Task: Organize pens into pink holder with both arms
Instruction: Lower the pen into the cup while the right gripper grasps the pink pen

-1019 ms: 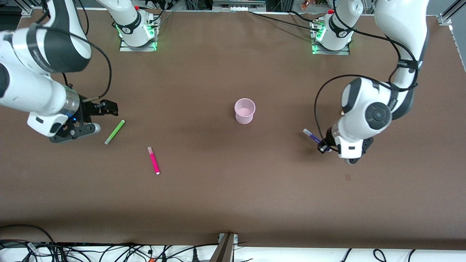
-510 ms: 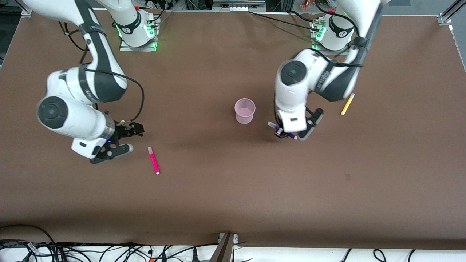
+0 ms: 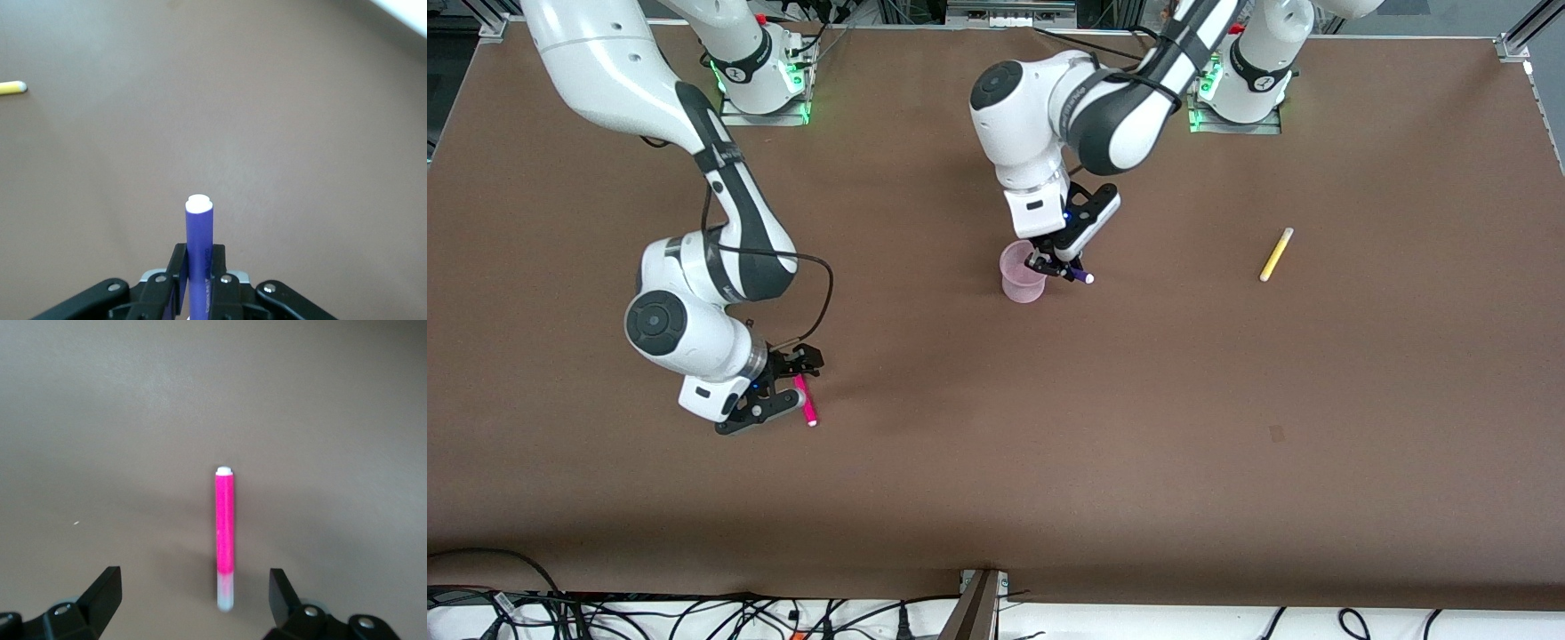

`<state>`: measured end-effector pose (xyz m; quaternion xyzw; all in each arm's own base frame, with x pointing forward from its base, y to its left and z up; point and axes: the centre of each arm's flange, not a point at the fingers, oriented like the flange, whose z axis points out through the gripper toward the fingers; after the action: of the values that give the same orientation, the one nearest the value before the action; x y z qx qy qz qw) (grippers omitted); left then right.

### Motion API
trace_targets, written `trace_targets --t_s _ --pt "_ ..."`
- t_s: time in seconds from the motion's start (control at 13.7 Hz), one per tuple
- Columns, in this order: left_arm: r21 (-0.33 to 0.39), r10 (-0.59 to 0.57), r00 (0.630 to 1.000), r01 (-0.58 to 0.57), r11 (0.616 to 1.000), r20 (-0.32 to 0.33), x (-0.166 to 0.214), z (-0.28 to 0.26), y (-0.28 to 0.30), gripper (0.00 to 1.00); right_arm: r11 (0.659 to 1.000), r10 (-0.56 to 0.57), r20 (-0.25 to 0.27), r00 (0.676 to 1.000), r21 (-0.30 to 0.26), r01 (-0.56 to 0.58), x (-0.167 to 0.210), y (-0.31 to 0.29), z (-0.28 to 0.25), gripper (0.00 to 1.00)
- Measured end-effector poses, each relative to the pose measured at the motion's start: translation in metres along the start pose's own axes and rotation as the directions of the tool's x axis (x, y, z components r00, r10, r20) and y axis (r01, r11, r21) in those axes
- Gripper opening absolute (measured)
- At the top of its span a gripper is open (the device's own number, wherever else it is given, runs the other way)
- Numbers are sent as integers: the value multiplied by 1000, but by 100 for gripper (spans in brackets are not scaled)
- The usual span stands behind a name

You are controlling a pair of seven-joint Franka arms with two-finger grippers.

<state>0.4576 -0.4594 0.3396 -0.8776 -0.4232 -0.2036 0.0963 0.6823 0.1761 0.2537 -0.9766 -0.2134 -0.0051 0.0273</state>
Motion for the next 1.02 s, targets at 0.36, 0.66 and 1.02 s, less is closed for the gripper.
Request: trace_targets --t_s 0.36,0.66,1.02 --pt "-42 14 997 -17 999 -80 -27 -3 -2 18 996 -86 11 996 -2 86 -8 7 42 78" --pt "-58 35 989 -44 997 -144 -60 11 -5 18 995 -98 19 995 -1 98 -13 13 52 67" --pt "-51 55 984 -65 997 -170 -77 26 -6 18 995 -95 24 995 0 95 -15 18 69 47"
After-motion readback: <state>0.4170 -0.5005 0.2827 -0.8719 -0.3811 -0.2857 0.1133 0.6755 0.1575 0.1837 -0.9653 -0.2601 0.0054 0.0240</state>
